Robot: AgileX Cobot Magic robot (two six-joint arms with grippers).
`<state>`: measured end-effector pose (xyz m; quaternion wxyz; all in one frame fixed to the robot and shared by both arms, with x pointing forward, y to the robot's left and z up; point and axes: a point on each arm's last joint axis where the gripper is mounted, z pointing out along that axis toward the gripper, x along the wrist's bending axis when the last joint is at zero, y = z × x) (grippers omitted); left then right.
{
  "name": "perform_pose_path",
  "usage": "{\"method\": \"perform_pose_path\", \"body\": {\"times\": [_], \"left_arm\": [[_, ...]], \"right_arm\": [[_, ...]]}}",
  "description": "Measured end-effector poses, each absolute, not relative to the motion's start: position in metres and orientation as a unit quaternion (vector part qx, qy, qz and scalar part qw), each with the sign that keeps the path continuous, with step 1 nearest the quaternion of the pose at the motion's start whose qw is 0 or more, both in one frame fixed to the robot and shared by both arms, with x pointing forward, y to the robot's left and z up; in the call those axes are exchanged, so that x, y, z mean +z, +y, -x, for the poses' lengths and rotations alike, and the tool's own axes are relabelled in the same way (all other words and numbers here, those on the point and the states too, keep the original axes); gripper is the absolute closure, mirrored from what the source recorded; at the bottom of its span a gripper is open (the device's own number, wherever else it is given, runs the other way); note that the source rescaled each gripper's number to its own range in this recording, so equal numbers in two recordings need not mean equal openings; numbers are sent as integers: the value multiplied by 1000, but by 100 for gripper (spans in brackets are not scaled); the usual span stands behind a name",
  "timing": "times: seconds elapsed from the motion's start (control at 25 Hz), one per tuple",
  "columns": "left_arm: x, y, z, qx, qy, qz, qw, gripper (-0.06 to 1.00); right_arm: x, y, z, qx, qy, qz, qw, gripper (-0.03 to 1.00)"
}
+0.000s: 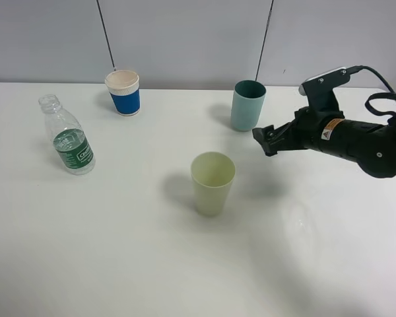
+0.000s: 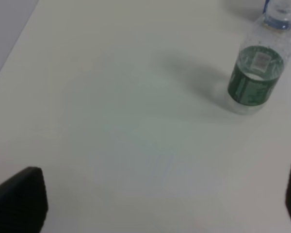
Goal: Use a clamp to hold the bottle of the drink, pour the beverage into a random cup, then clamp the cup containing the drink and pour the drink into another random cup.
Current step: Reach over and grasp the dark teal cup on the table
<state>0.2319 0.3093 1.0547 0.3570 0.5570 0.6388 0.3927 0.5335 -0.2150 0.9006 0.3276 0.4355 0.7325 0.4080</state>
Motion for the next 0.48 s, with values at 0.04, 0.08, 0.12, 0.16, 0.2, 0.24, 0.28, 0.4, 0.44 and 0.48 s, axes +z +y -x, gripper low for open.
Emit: {"method": "perform_pose_path", "body": {"times": [0.04,0.08,0.12,0.16,0.2,0.24,0.28,0.4,0.44,0.48], "left_arm": [[1055,309,-232,393,639,-557,357,-5],[1055,309,-232,393,639,-557,357,-5],[1055,309,-232,393,639,-557,357,-5],[1055,309,-232,393,639,-557,357,-5],[1055,309,-232,393,639,-557,357,-5],[1055,309,-232,393,639,-557,357,-5],[1055,309,-232,393,639,-557,357,-5],[1055,309,-232,393,639,-557,357,-5],[1055,309,-232,393,639,-557,357,-5],[1055,309,-232,393,639,-557,357,-5]], "right_arm": [[899,-215,-535,410,727,-437,334,-2],[897,-216,-536,413,724,-436,339,-2],[896,-216,-537,415,721,-434,344,-2],[894,-216,-538,417,720,-431,349,-2],[892,-216,-538,418,719,-431,350,-2],[890,-215,-539,420,718,-429,352,-2],[888,-215,-539,423,716,-427,354,-2],[881,-215,-541,430,711,-426,358,-2],[879,-214,-541,434,708,-425,361,-2],[878,-214,-542,437,705,-424,364,-2]]}}
